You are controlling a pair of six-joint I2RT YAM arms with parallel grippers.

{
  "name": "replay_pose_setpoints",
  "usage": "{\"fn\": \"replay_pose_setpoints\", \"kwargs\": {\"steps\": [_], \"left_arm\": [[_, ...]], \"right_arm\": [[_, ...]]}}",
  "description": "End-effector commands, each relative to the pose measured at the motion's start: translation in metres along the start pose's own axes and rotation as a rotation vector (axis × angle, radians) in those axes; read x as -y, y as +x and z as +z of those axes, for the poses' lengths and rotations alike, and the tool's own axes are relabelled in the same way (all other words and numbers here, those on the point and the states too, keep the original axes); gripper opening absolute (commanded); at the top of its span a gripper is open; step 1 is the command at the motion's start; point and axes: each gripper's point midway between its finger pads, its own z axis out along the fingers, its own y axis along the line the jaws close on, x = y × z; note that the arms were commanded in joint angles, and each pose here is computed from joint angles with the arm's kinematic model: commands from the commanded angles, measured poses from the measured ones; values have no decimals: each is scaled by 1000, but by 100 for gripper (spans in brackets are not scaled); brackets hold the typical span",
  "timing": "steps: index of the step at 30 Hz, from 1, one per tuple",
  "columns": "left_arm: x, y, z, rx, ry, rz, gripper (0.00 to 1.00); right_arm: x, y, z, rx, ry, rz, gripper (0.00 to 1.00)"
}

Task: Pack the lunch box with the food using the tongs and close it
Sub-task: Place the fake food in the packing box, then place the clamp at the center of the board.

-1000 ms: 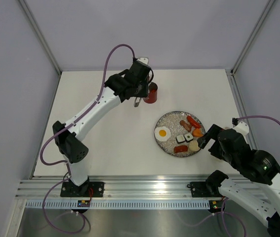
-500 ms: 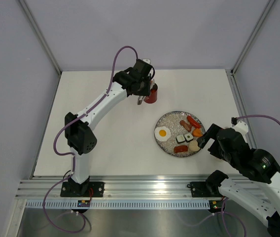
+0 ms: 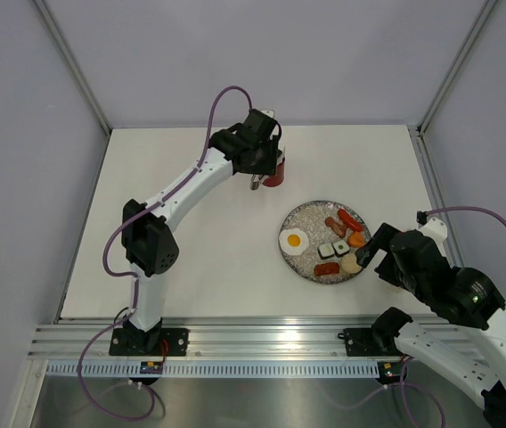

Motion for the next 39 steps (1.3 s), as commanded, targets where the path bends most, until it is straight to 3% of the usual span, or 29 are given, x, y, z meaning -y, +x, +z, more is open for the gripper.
{"fn": "replay_pose_setpoints", "kwargs": {"steps": [1, 7, 9, 13, 17, 23, 28, 33, 39], "left_arm": [[7, -23, -11, 73, 44, -7, 51], [11, -30, -31, 102, 75, -10, 42], [14, -39, -56, 153, 100, -5, 39], [9, -43, -92, 224, 130, 17, 13], [-11, -27, -110, 245, 91, 19, 8], [-66, 12, -117, 281, -75, -31, 9], [-103, 48, -90, 263, -149, -112, 12], [-116, 69, -66, 289, -179, -208, 17], [-121, 97, -42, 266, -177, -269, 28]], "right_arm": [[-1, -7, -3, 24, 2, 12, 99], [-1, -7, -4, 24, -1, 17, 100], [-1, -6, -3, 22, 3, 17, 99], [-2, -6, -2, 21, 1, 16, 99], [-5, -3, 2, 11, -3, 8, 99], [-10, -1, 7, 1, -10, 3, 100], [-14, 0, 9, -5, -21, 0, 100], [-11, 0, 6, -3, -24, 3, 99], [-4, 0, 1, 2, -16, 12, 99]]}}
